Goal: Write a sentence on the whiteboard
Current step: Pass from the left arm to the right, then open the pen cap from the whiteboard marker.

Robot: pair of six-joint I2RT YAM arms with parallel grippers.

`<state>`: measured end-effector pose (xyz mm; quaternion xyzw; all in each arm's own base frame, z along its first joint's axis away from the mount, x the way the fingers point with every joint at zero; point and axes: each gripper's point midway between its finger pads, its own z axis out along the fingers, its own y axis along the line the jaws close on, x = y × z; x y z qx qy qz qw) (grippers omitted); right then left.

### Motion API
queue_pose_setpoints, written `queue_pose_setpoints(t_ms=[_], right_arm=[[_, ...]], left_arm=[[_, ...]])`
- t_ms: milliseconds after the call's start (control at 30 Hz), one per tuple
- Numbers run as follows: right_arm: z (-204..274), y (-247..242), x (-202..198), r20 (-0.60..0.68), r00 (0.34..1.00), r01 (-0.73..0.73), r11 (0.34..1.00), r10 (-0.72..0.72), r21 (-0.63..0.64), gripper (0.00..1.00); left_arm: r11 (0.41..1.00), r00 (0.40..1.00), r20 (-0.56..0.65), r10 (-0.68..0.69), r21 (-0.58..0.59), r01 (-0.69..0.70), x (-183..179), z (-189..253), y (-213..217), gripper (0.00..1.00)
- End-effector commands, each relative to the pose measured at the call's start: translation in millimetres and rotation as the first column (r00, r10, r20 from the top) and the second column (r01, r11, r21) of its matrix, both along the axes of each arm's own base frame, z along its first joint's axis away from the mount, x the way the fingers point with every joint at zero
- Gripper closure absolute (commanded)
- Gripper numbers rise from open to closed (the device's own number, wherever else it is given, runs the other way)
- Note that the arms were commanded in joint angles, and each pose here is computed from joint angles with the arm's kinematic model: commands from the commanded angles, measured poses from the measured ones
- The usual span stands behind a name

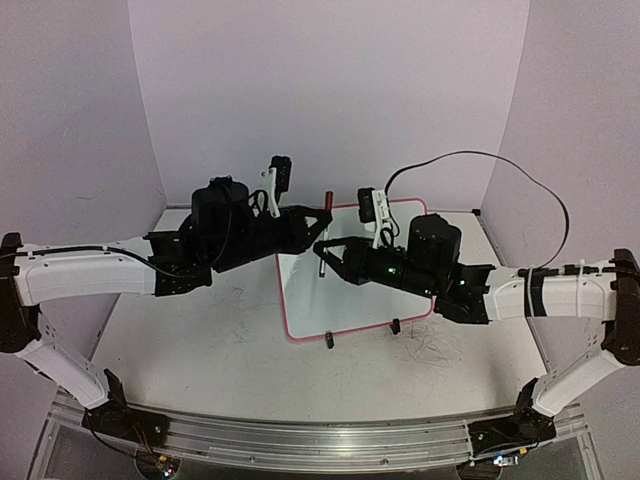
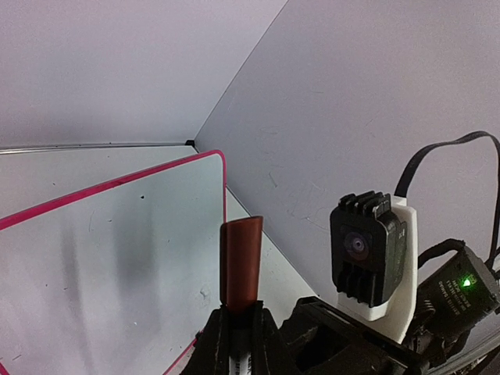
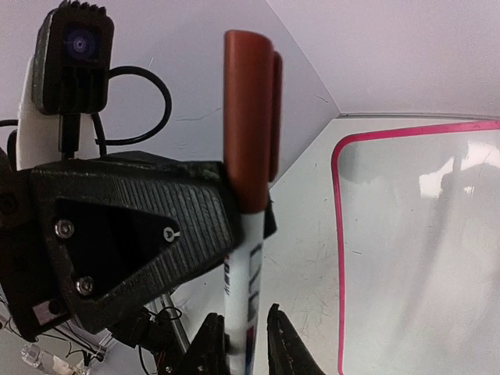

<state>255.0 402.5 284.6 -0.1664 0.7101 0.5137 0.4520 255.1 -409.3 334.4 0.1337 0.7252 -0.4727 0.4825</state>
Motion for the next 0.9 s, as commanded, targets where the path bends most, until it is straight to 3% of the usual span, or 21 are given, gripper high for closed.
queue_pose_setpoints(t_ms=[0, 67, 100, 167, 267, 300, 367, 567, 867], right_arm=[[27.4, 3.6, 5.2, 0.066, 0.998, -0.001, 0.999, -0.002, 0.048, 0.94], [28.4, 2.6, 5.6, 0.069, 0.998, 0.004, 0.999, -0.007, 0.048, 1.0], [29.2, 2.7, 5.4, 0.07, 0.997, 0.003, 0.999, -0.007, 0.049, 1.0], [30.2, 2.7, 5.8, 0.072, 0.997, 0.004, 0.999, -0.007, 0.049, 1.0], [27.6, 2.8, 5.1, 0.076, 0.997, 0.001, 0.999, -0.003, 0.035, 1.0], [26.6, 2.6, 4.6, 0.077, 0.997, -0.001, 1.0, -0.001, 0.03, 1.0], [24.6, 2.6, 3.1, 0.078, 0.997, -0.008, 1.0, 0.007, 0.02, 1.0], [20.8, 6.9, -3.3, 0.081, 0.995, -0.054, 0.999, 0.053, 0.003, 1.0], [17.5, 11.8, -5.6, 0.077, 0.994, -0.072, 0.997, 0.072, -0.012, 1.0]], left_arm=[[0.997, 0.999, 0.027, -0.039, -0.064, 0.041, -5.6, 18.4, -9.3, 1.0], [0.997, 0.999, 0.024, -0.036, -0.067, 0.038, -4.6, 19.4, -9.9, 0.97], [0.997, 0.999, 0.023, -0.032, -0.07, 0.033, -4.0, 20.3, -8.7, 0.87], [0.997, 1.0, 0.014, -0.023, -0.079, 0.024, -3.1, 21.9, -4.7, 0.58], [0.994, 1.0, -0.008, -0.008, -0.106, 0.007, -1.8, 27.5, 5.2, 0.29], [0.994, 1.0, -0.011, -0.006, -0.112, 0.005, -1.8, 30.1, 8.2, 0.2], [0.993, 1.0, -0.019, 0.002, -0.12, -0.004, -1.0, 34.0, 12.5, 0.14], [0.994, 0.999, -0.023, 0.026, -0.102, -0.028, 7.6, 43.1, 13.6, 0.15], [0.998, 1.0, -0.007, 0.013, -0.067, -0.014, 14.1, 51.3, 2.4, 0.5]])
